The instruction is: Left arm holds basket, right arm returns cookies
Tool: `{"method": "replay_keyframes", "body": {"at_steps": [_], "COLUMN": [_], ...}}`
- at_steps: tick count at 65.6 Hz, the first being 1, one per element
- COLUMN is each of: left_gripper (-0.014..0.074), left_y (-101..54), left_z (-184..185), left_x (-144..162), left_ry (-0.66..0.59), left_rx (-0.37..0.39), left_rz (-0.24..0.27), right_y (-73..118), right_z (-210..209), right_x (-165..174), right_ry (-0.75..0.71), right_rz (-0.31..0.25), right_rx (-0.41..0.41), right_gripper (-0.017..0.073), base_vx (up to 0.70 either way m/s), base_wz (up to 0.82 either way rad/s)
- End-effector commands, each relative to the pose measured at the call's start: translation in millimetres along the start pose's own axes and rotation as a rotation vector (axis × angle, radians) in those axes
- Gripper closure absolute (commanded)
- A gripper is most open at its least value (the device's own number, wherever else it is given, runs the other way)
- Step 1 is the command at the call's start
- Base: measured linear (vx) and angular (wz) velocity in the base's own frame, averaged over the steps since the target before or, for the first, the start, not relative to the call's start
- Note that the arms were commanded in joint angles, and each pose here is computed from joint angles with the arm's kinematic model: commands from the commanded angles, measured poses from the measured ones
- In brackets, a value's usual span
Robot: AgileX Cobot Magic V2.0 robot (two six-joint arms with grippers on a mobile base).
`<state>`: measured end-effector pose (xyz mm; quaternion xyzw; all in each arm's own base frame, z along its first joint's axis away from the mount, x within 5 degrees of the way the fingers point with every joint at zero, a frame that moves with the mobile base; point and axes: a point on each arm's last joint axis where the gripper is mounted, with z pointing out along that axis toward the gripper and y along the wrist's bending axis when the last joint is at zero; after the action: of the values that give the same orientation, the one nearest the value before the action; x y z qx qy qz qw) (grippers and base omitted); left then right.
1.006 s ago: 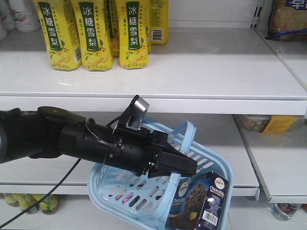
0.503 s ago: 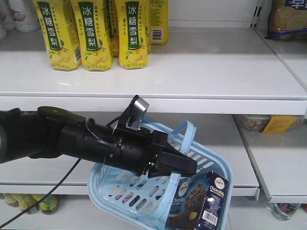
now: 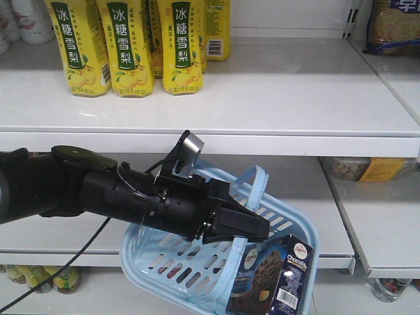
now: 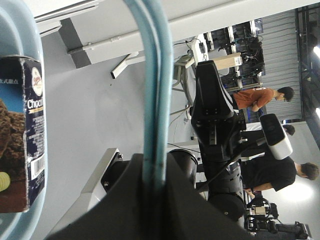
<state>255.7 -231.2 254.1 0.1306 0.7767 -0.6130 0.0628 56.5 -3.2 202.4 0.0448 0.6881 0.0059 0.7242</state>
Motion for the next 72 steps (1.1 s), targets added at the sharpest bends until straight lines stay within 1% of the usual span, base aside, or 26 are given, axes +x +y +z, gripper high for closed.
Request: {"method": "replay_keyframes", "body": {"at_steps": [1,2,3,7,11,19,24,30,35,41,46,59,72], "left_gripper": [0.0596,0.0596,0.0596,0.0596,0.0596,0.0596,0.0596,0.0596,0.0596,0.0596,0.0596,0.0596,0.0596], "left_y": [-33.9,-33.9,-33.9,-33.9,-33.9,-33.9,-33.9,-33.9,-33.9,-33.9,-33.9,-33.9,-33.9], "left_z": [-13,-13,-13,-13,-13,-13,-13,-13,-13,-13,-13,-13,-13], "left_x": [-19,-19,-19,-19,-19,-19,-19,-19,-19,-19,-19,-19,-19], "left_ry": [-0.164,-0.164,-0.164,-0.164,-0.164,-0.164,-0.164,-0.164,-0.164,-0.164,-0.164,-0.164,-0.164], "left_rx": [0.118,0.118,0.118,0.118,0.118,0.118,0.118,0.118,0.118,0.118,0.118,0.118,0.118], "left_rz": [0.028,0.028,0.028,0.028,0.028,0.028,0.028,0.028,0.028,0.028,0.028,0.028,0.028], "right_y": [1.9,2.3,2.8,4.2,5.4,7.2,8.5,8.8,8.3,8.1,7.8,8.1,8.1], "right_z": [-4,-4,-5,-5,-1,17,32,48,57,65,69,71,71], "right_x": [-29,-33,-40,-59,-77,-101,-110,-110,-105,-99,-96,-96,-96], "right_ry": [-0.144,-0.149,-0.159,-0.166,-0.142,-0.027,0.046,0.11,0.154,0.199,0.225,0.221,0.214], "right_rz": [0.001,-0.008,-0.031,-0.066,-0.07,-0.034,0.008,0.034,0.035,0.067,0.065,0.104,0.103], "right_rx": [-0.008,-0.008,-0.007,-0.005,-0.003,0.0,-0.001,0.002,0.006,0.011,0.014,0.015,0.015], "right_gripper": [0.0565,0.0565,0.0565,0.0565,0.0565,0.0565,0.0565,0.0565,0.0565,0.0565,0.0565,0.0555,0.0545], "base_vx": [0.0,0.0,0.0,0.0,0.0,0.0,0.0,0.0,0.0,0.0,0.0,0.0,0.0], "base_wz": [0.0,0.0,0.0,0.0,0.0,0.0,0.0,0.0,0.0,0.0,0.0,0.0,0.0]}}
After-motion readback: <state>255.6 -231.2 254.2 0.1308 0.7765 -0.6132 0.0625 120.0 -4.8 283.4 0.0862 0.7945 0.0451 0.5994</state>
